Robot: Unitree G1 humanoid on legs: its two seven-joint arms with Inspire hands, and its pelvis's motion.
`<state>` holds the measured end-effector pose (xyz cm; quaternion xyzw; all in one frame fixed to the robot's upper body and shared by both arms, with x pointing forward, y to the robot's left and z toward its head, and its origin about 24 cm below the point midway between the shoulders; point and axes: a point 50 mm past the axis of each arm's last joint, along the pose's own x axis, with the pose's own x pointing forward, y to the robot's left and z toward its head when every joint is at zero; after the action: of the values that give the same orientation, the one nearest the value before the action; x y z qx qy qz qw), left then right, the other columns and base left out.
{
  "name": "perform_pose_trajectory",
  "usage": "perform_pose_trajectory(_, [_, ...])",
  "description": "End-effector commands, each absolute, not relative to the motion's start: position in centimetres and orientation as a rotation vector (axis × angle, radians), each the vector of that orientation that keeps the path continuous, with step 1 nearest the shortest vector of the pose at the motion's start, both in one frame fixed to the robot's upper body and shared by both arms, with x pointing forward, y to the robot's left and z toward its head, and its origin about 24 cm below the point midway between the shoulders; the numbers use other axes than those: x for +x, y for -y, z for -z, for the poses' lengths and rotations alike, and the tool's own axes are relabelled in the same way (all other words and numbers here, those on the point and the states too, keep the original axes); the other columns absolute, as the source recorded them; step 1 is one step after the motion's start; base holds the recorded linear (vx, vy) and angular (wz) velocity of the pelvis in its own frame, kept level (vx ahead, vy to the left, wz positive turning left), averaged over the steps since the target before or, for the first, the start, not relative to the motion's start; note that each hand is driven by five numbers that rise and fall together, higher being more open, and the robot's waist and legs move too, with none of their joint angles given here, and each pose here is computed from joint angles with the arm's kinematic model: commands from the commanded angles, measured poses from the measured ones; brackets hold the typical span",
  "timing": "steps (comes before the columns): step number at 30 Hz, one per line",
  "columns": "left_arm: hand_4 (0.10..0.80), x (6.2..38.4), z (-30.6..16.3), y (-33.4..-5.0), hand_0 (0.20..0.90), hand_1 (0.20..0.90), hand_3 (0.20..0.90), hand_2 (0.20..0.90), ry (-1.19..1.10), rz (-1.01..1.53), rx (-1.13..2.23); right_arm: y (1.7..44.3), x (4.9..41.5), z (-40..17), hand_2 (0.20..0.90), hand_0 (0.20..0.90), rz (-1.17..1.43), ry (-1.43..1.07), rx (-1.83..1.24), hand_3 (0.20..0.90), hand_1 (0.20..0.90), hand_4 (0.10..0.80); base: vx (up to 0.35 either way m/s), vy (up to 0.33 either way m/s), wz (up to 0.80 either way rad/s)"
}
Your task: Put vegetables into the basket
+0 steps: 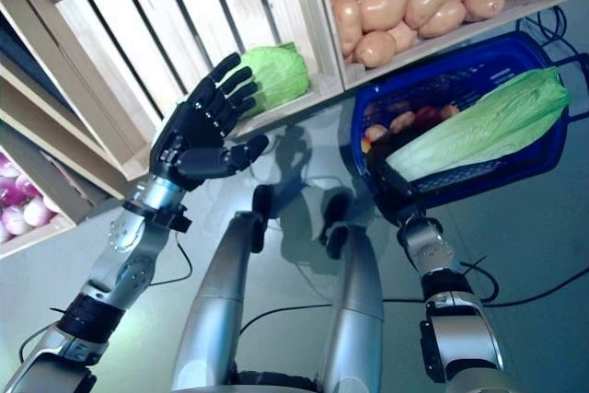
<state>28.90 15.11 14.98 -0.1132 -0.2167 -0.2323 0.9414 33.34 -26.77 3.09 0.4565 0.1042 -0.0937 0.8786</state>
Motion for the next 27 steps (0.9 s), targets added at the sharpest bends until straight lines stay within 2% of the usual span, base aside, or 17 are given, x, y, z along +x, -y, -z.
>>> perform_pose_trajectory(1, [0.800,26.9,-19.6,-13.8,0.900,0.900,0.900,0.900,0.696,0.581,-0.233,29.6,33.0,-4.7,0.300,0.300,0.256,-0.130,0.892,0.300,0.300,0.400,0.035,-0.044,-0.01])
perform_pose_trajectory(12, [0.800,27.1,-19.3,-14.6,0.900,0.900,0.900,0.900,0.660,0.595,-0.222,30.7,33.6,-7.0,0.300,0.300,0.303,-0.091,0.898,0.300,0.300,0.400,0.033,-0.050,-0.01])
perform_pose_trajectory(25, [0.800,27.5,-19.4,-14.1,0.900,0.900,0.900,0.900,0.637,0.615,-0.231,32.5,34.1,-8.6,0.300,0.300,0.447,-0.111,0.902,0.300,0.300,0.400,0.006,-0.009,0.00])
perform_pose_trajectory(26, [0.800,27.4,-19.3,-14.1,0.900,0.900,0.900,0.900,0.631,0.619,-0.240,32.5,34.2,-8.8,0.564,0.564,0.443,-0.104,0.897,0.564,0.564,0.576,0.000,0.000,0.00])
perform_pose_trajectory(27, [0.800,27.4,-19.2,-14.0,0.900,0.900,0.900,0.900,0.629,0.618,-0.239,32.4,34.3,-8.9,0.900,0.900,0.439,-0.108,0.889,0.900,0.900,0.800,0.000,0.000,0.00])
